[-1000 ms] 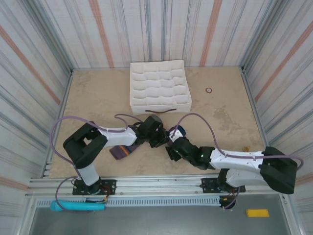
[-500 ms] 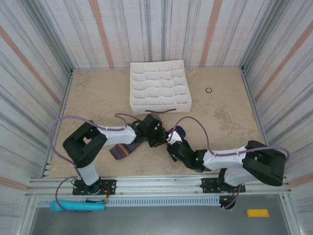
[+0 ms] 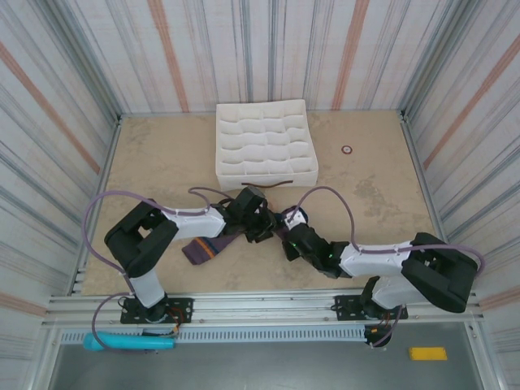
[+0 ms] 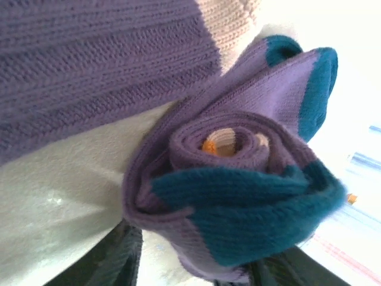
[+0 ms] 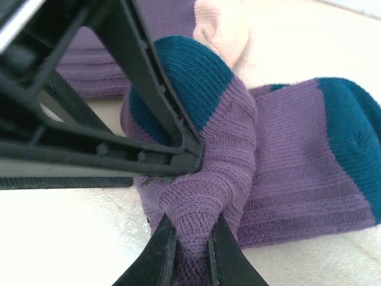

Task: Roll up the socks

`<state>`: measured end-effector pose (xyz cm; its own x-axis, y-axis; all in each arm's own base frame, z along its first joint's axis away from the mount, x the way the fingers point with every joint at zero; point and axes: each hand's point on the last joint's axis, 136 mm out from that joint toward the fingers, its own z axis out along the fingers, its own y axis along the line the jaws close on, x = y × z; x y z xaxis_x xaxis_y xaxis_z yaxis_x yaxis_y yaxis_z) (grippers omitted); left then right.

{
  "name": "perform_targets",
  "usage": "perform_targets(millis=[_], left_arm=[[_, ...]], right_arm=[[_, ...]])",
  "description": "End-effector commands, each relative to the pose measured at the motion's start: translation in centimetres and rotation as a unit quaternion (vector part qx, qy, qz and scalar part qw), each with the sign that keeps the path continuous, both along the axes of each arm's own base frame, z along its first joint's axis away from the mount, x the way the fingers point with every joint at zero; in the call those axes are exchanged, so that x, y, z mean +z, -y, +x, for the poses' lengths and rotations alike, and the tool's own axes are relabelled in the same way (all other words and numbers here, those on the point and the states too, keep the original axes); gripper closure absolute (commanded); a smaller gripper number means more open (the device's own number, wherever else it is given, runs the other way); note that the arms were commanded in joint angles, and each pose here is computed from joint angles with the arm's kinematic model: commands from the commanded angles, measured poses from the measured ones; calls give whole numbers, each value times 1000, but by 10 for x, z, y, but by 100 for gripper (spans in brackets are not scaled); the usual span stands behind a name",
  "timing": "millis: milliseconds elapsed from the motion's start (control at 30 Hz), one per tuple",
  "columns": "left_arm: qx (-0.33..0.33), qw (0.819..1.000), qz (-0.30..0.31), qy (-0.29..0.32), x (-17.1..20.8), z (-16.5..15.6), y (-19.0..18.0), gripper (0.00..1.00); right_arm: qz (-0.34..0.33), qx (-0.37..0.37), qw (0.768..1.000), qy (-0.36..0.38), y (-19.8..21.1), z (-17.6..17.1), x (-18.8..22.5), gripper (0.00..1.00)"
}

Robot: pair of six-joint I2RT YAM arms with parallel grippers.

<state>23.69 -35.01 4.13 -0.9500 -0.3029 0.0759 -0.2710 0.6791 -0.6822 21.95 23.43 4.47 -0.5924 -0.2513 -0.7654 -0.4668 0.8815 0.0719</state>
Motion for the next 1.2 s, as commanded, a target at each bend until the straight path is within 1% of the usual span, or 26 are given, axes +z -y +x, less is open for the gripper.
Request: perform_targets(millis=[0,67,167,300,400,533,633,767,900,1067,1167], left_arm=[[-19,1000,15,-5,-4,-13,-9,35],[-24,1000,7,14,3,-11,-8,31],[-36,998,-9,47,14,-6,-3,28],[-55,994,-18,91,29,0,1,27],[-62,993,-11,104,31,4,2,29],[-66,992,-17,109,28,10,10,32],[-76,990,-27,111,28,15,23,35],[-85,989,-27,117,28,21,34,36],[-86,990,-16,113,22,25,38,37],[-85,992,-2,92,8,25,39,45],[-84,993,4,79,0,23,38,47]], right_arm=[[12,-22,995,-99,20,-19,-30,100],[29,-33,991,-125,25,-21,-34,100],[67,-53,980,-180,30,-23,-42,100],[115,-75,964,-227,33,-21,-40,100],[156,-94,948,-261,38,-19,-38,100],[214,-108,918,-315,42,-14,-34,100],[237,-111,899,-350,40,-12,-33,100],[278,-116,870,-390,36,-5,-34,100],[298,-127,855,-405,38,0,-35,100],[329,-137,835,-419,42,8,-30,100],[339,-135,830,-423,41,12,-28,100]])
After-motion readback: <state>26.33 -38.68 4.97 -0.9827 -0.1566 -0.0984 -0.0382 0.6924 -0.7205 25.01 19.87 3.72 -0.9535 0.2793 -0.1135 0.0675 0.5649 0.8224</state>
